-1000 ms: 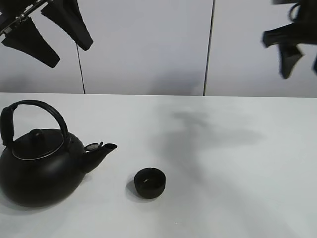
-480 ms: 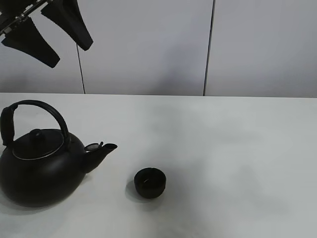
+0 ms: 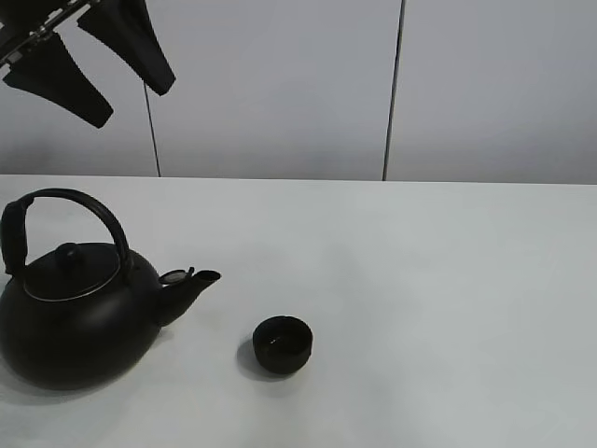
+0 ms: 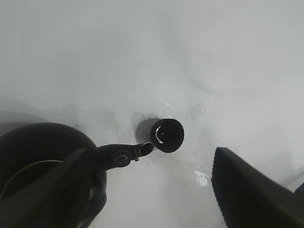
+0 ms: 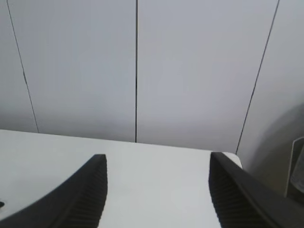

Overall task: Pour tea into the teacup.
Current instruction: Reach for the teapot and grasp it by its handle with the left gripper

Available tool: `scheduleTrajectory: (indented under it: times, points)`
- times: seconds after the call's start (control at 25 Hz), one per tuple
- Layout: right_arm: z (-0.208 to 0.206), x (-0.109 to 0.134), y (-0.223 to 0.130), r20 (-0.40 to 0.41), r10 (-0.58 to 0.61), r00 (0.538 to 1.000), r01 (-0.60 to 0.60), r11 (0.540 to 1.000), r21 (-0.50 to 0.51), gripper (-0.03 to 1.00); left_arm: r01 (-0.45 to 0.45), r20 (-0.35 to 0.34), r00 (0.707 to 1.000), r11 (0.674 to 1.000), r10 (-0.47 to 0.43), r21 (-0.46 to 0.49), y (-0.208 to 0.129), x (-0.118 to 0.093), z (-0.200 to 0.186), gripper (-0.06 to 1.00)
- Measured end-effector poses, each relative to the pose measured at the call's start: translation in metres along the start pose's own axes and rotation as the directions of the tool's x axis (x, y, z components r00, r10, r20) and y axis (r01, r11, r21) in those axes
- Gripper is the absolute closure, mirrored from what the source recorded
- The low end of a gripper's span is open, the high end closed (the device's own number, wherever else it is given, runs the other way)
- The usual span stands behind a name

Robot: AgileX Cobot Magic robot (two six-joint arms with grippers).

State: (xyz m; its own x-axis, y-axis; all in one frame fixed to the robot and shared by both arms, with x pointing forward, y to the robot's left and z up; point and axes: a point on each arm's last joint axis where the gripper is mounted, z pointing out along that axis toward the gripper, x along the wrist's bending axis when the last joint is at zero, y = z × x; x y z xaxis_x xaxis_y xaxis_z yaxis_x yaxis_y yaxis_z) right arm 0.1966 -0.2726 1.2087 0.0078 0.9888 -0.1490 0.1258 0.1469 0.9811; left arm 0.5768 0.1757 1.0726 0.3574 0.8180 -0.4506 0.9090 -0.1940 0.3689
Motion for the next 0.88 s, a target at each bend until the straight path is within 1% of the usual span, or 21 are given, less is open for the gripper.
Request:
scheduleTrajectory:
  times: [0.08, 0.16, 0.24, 0.4, 0.56, 0.88]
  points:
    - [-0.008, 0.003, -0.028, 0.026, 0.012, 1.0, -0.012, 1.0, 0.003, 0.54, 0.0, 0.0, 1.0, 1.0, 0.0, 0.0, 0.0, 0.0, 0.0, 0.43]
    - [-0.007, 0.003, -0.053, 0.055, 0.045, 0.997, -0.047, 0.998, 0.041, 0.54, 0.0, 0.0, 1.0, 1.0, 0.0, 0.0, 0.0, 0.0, 0.0, 0.43]
    - [0.001, 0.001, -0.075, 0.086, 0.072, 0.994, -0.08, 0.992, 0.1, 0.54, 0.0, 0.0, 1.0, 1.0, 0.0, 0.0, 0.0, 0.0, 0.0, 0.43]
    - [0.02, -0.002, -0.112, 0.083, 0.106, 0.991, -0.122, 0.965, 0.231, 0.54, 0.0, 0.0, 1.0, 1.0, 0.0, 0.0, 0.0, 0.0, 0.0, 0.43]
    - [0.036, -0.002, -0.135, 0.058, 0.13, 0.99, -0.142, 0.936, 0.321, 0.54, 0.0, 0.0, 1.0, 1.0, 0.0, 0.0, 0.0, 0.0, 0.0, 0.43]
    - [0.058, 0.002, -0.162, 0.046, 0.153, 0.987, -0.159, 0.907, 0.39, 0.54, 0.0, 0.0, 1.0, 1.0, 0.0, -0.001, 0.0, 0.0, 0.0, 0.43]
